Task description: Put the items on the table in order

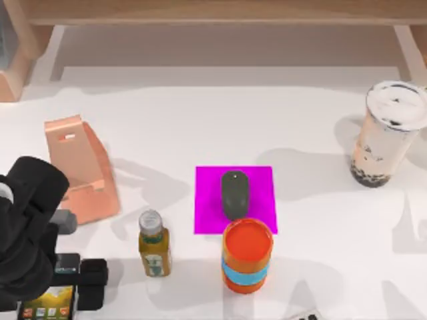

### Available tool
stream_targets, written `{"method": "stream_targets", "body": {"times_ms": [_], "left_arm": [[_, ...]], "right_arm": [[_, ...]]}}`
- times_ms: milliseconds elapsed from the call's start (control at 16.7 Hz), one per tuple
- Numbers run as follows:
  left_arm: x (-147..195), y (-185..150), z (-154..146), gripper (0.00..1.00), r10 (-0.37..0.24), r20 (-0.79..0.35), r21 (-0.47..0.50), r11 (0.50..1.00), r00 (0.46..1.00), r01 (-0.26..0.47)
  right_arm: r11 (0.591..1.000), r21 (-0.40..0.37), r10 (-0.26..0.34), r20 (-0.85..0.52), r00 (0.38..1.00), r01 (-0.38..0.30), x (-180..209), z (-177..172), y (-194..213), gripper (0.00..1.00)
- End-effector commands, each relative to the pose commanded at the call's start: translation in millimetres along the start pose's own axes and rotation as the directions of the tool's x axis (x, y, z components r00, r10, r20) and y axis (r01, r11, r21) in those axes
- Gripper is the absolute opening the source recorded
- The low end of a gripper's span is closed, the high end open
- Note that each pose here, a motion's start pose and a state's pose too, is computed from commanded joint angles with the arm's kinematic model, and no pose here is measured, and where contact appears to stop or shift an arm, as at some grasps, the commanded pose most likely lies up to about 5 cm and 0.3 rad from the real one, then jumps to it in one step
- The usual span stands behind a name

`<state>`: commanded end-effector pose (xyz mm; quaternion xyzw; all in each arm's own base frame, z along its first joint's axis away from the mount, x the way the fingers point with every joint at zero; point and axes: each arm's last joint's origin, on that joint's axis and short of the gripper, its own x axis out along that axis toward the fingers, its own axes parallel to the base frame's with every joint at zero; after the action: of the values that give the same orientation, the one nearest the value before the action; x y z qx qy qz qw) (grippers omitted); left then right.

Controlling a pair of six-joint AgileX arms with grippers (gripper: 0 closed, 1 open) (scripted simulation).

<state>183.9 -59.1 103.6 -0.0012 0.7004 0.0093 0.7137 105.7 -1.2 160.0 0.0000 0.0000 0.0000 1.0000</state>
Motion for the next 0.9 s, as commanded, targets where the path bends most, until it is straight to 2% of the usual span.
{"method": "stream_targets", "body": {"times_ms": [420,900], "left_arm": [[0.0,0.0,0.0,0.02,0.0,0.0,0.0,1.0,1.0,0.0],[0.0,0.0,0.0,0.0,0.0,0.0,0.0,1.0,1.0,0.0]], "right_arm": [[1.0,0.0,0.0,0.0,1.0,0.0,0.0,0.0,0.0,1.0],[1.0,0.0,0.0,0.0,1.0,0.0,0.0,0.0,0.0,1.0]]}}
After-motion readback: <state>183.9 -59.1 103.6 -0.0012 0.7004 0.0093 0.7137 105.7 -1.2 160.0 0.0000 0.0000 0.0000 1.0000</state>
